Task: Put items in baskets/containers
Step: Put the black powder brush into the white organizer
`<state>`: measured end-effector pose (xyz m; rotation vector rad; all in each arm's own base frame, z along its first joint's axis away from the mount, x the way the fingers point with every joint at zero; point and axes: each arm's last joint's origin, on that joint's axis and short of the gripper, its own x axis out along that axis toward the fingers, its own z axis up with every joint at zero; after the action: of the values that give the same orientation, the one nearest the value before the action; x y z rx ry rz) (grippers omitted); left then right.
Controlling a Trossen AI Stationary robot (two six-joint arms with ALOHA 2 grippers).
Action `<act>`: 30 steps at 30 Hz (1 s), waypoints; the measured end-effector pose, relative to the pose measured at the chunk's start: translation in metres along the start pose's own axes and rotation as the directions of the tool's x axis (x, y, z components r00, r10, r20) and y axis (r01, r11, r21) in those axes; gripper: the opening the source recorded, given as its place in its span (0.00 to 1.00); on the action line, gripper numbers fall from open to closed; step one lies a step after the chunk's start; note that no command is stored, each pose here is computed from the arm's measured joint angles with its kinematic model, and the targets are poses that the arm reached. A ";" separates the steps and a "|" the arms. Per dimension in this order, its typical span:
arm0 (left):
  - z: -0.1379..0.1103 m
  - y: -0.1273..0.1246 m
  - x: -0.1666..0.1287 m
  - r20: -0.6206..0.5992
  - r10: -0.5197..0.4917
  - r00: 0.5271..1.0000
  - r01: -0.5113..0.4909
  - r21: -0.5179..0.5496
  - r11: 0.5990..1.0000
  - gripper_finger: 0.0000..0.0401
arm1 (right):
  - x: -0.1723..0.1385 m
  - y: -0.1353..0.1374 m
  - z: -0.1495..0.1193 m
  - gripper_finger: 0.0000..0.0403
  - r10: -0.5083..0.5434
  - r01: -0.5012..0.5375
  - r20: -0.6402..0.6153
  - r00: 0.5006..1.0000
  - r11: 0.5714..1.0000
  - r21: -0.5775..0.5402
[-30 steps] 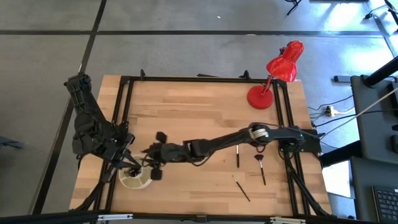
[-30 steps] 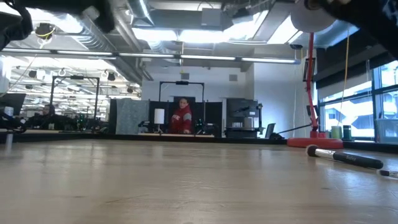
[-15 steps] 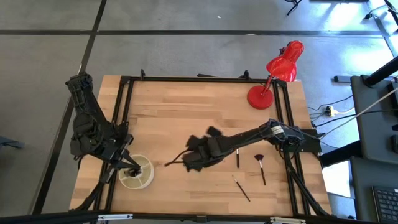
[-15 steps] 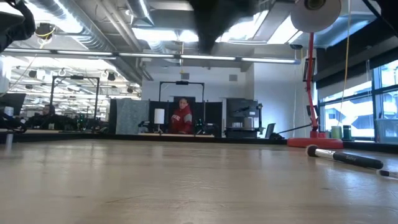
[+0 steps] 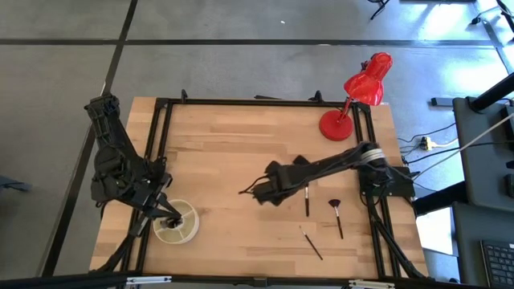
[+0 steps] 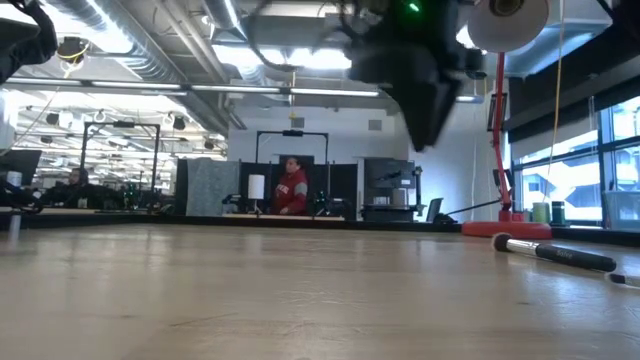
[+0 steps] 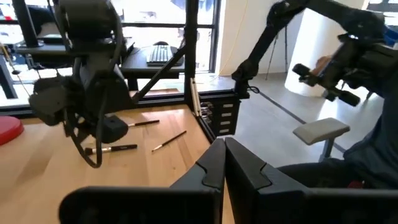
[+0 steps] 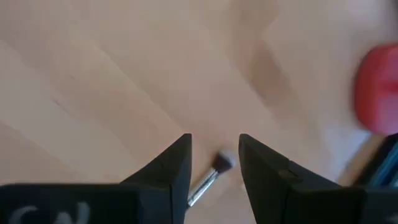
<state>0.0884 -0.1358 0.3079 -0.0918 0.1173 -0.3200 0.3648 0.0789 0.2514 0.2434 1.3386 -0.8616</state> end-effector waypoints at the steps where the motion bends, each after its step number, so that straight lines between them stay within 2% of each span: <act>1: 0.000 0.000 0.000 0.000 0.001 1.000 -0.001 0.007 1.000 0.01 | 0.005 -0.005 -0.004 0.33 0.014 -0.014 -0.010 1.000 1.000 0.011; 6: 0.000 0.000 0.000 -0.002 0.001 1.000 -0.001 0.038 0.999 0.01 | 0.027 -0.042 -0.023 0.33 0.132 -0.131 0.003 0.991 0.982 0.136; 9: 0.000 0.000 0.000 -0.002 0.005 1.000 -0.005 0.049 0.999 0.01 | 0.041 -0.064 -0.033 0.33 0.255 -0.245 -0.005 0.967 0.935 0.255; 12: 0.000 0.002 0.001 0.002 0.023 1.000 -0.023 0.050 0.998 0.01 | 0.063 -0.078 -0.049 0.33 0.293 -0.260 -0.043 0.955 0.898 0.354; 16: 0.000 0.002 0.001 0.004 0.035 0.999 -0.035 0.050 0.998 0.01 | 0.096 -0.081 -0.071 0.34 0.299 -0.238 -0.101 0.949 0.889 0.391; 20: 0.000 0.003 0.001 0.011 0.068 0.998 -0.068 0.050 0.996 0.01 | 0.113 -0.075 -0.077 0.42 0.391 -0.339 -0.037 0.919 0.838 0.428; 26: 0.000 0.004 0.001 0.015 0.090 0.996 -0.091 0.051 0.995 0.01 | 0.118 -0.072 -0.078 0.56 0.440 -0.386 -0.007 0.898 0.795 0.469; 30: -0.001 0.004 0.001 0.006 0.092 0.996 -0.092 0.062 0.994 0.01 | 0.116 -0.071 -0.079 0.56 0.441 -0.389 -0.011 0.897 0.802 0.454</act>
<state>0.0904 -0.1322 0.3066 -0.0253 0.1080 -0.2309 0.2570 0.0321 0.1467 0.9279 1.1147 -0.7695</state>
